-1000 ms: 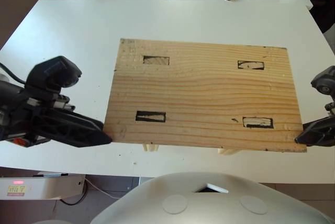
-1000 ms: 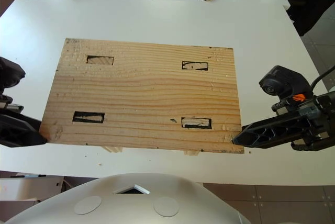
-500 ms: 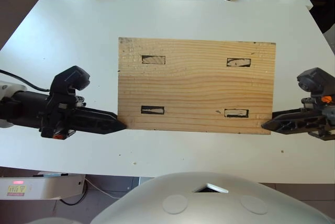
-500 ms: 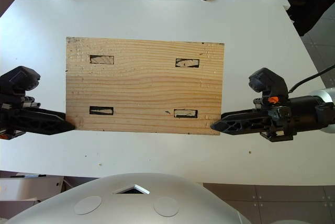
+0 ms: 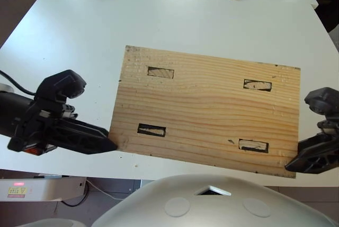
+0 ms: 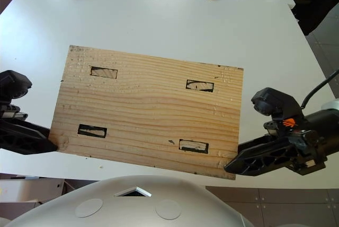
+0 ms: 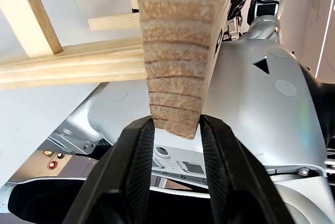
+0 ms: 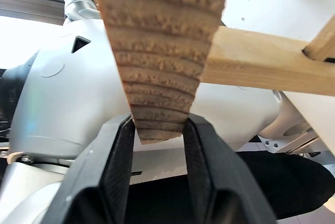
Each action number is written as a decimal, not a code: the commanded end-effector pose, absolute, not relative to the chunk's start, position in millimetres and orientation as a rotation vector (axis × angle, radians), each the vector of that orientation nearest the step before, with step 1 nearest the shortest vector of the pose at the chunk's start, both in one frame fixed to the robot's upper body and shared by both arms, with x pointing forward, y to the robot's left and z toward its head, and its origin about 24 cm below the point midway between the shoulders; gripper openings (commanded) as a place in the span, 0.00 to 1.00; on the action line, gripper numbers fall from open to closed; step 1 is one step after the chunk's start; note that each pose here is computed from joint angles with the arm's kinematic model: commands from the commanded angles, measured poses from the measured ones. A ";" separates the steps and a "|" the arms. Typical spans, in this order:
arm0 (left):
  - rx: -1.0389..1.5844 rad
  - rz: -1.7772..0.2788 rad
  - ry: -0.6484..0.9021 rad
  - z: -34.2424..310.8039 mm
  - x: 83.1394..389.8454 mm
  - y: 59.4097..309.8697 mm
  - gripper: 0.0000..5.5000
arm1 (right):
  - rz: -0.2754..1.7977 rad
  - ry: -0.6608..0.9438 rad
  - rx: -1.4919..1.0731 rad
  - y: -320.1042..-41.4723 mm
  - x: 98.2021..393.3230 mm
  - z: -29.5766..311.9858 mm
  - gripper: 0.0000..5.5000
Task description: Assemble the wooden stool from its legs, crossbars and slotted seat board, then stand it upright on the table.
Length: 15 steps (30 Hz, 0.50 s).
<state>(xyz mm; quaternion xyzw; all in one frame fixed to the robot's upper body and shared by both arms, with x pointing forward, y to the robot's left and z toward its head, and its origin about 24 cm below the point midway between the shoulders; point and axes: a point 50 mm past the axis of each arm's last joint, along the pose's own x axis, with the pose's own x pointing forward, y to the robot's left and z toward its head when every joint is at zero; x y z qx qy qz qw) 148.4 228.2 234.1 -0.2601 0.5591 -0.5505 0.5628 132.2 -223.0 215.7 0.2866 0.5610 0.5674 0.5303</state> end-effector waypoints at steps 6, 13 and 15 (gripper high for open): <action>-0.661 -1.414 1.359 235.8 134.1 216.4 0.42 | 1.431 1.225 0.697 -215.3 127.9 216.5 0.31; -0.702 -1.350 1.344 238.6 140.7 224.2 0.63 | 1.380 1.202 0.680 -217.4 125.0 211.5 0.51; -0.668 -1.300 1.321 226.8 142.7 229.6 0.70 | 1.356 1.164 0.668 -218.2 126.8 209.3 0.57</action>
